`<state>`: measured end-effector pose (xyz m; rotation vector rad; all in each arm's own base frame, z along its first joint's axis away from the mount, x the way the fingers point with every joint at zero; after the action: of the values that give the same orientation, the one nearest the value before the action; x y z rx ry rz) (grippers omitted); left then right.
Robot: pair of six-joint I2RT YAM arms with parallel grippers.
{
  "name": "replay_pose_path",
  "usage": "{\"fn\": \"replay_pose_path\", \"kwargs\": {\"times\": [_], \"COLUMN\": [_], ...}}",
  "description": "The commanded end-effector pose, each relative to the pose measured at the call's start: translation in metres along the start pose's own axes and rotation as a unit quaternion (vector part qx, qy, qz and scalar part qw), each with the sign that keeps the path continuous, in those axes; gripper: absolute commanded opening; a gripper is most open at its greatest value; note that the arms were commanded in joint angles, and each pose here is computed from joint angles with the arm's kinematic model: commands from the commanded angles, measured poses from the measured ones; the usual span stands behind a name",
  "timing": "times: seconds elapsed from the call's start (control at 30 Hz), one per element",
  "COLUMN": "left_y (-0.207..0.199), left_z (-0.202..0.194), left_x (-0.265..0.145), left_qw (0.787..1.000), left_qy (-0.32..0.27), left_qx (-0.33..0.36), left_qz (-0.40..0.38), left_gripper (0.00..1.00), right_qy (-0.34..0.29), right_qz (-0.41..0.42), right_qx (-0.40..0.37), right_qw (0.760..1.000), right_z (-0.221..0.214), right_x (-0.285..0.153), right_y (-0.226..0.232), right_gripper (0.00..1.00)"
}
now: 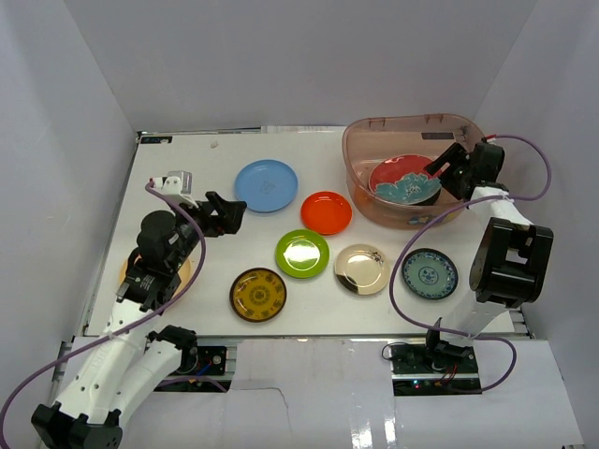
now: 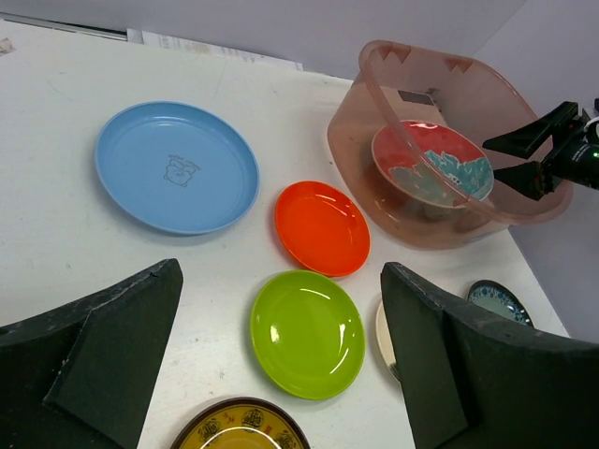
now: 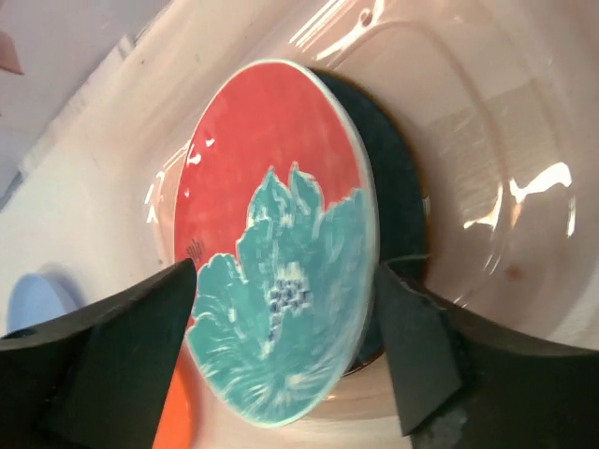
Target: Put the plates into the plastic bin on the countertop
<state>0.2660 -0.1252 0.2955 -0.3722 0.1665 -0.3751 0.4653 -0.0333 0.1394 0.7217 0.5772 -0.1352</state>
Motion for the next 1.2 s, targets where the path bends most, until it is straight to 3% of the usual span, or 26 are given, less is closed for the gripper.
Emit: {"fn": "replay_pose_path", "kwargs": {"times": [0.0, 0.03, 0.1, 0.3, 0.37, 0.5, 0.53, 0.6, 0.63, 0.73, 0.87, 0.9, 1.0, 1.03, 1.07, 1.17], "left_y": [-0.004, -0.004, -0.003, -0.001, -0.001, -0.007, -0.007, -0.011, -0.009, -0.012, -0.019, -0.019, -0.019, -0.019, -0.019, -0.02], "left_z": [-0.002, -0.001, -0.003, -0.001, 0.002, 0.021, 0.029, 0.05, 0.058, 0.086, 0.113, 0.117, 0.126, 0.127, 0.127, 0.126], "left_x": [0.001, 0.002, 0.003, 0.003, 0.002, -0.001, -0.002, -0.01, -0.013, -0.027, -0.043, -0.045, -0.052, -0.054, -0.054, -0.054], "left_qw": [1.0, 1.0, 1.0, 1.0, 1.0, 0.999, 0.999, 0.997, 0.995, 0.991, 0.985, 0.985, 0.982, 0.982, 0.982, 0.982], "left_qy": [0.001, 0.001, 0.003, -0.001, -0.004, -0.03, -0.043, -0.073, -0.087, -0.124, -0.16, -0.164, -0.18, -0.181, -0.181, -0.179], "left_qx": [0.002, 0.001, 0.002, 0.003, -0.002, -0.023, -0.027, -0.035, -0.037, -0.043, -0.048, -0.049, -0.05, -0.051, -0.05, -0.049], "left_qz": [-0.012, -0.012, -0.011, -0.004, -0.003, -0.002, 0.006, 0.008, 0.019, 0.028, 0.028, 0.031, 0.034, 0.034, 0.034, 0.031], "left_gripper": [0.98, 0.98, 0.98, 0.98, 0.98, 0.98, 0.98, 0.98, 0.98, 0.98, 0.98, 0.98, 0.98, 0.98, 0.98, 0.98], "right_qy": [-0.065, -0.067, -0.069, -0.092, -0.106, -0.022, 0.019, 0.048, 0.096, 0.154, 0.201, 0.227, 0.215, 0.23, 0.222, 0.238], "right_qz": [0.003, -0.011, -0.021, -0.009, 0.067, 0.204, 0.253, 0.309, 0.338, 0.38, 0.42, 0.403, 0.421, 0.406, 0.415, 0.377], "right_qx": [-0.046, -0.051, -0.072, -0.11, -0.146, -0.197, -0.21, -0.207, -0.216, -0.25, -0.284, -0.307, -0.349, -0.376, -0.394, -0.438], "right_qw": [0.997, 0.996, 0.995, 0.99, 0.981, 0.959, 0.944, 0.927, 0.911, 0.877, 0.838, 0.831, 0.809, 0.8, 0.79, 0.781], "right_z": [0.043, 0.044, 0.049, 0.047, 0.027, -0.099, -0.151, -0.201, -0.253, -0.34, -0.422, -0.458, -0.484, -0.516, -0.516, -0.555], "right_x": [-0.013, -0.014, -0.018, -0.041, -0.056, -0.075, -0.086, -0.098, -0.105, -0.118, -0.133, -0.127, -0.134, -0.127, -0.134, -0.118], "right_y": [0.021, 0.018, 0.02, 0.05, 0.105, 0.198, 0.228, 0.263, 0.285, 0.333, 0.371, 0.36, 0.392, 0.381, 0.398, 0.379], "right_gripper": [0.84, 0.93, 0.98, 0.98, 0.93, 0.78, 0.74, 0.63, 0.62, 0.56, 0.59, 0.65, 0.81, 0.83, 0.85, 0.9]}}
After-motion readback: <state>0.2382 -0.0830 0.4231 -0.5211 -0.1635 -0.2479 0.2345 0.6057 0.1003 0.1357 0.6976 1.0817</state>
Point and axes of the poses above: each gripper's point midway between its finger pads, its own x axis out along the fingers, its own y axis along the line the jaws close on, z = x × y, the point moved 1 cm from there along -x, back along the fingers, and after that the axes turned 2 degrees about x, right-handed, at the moved point
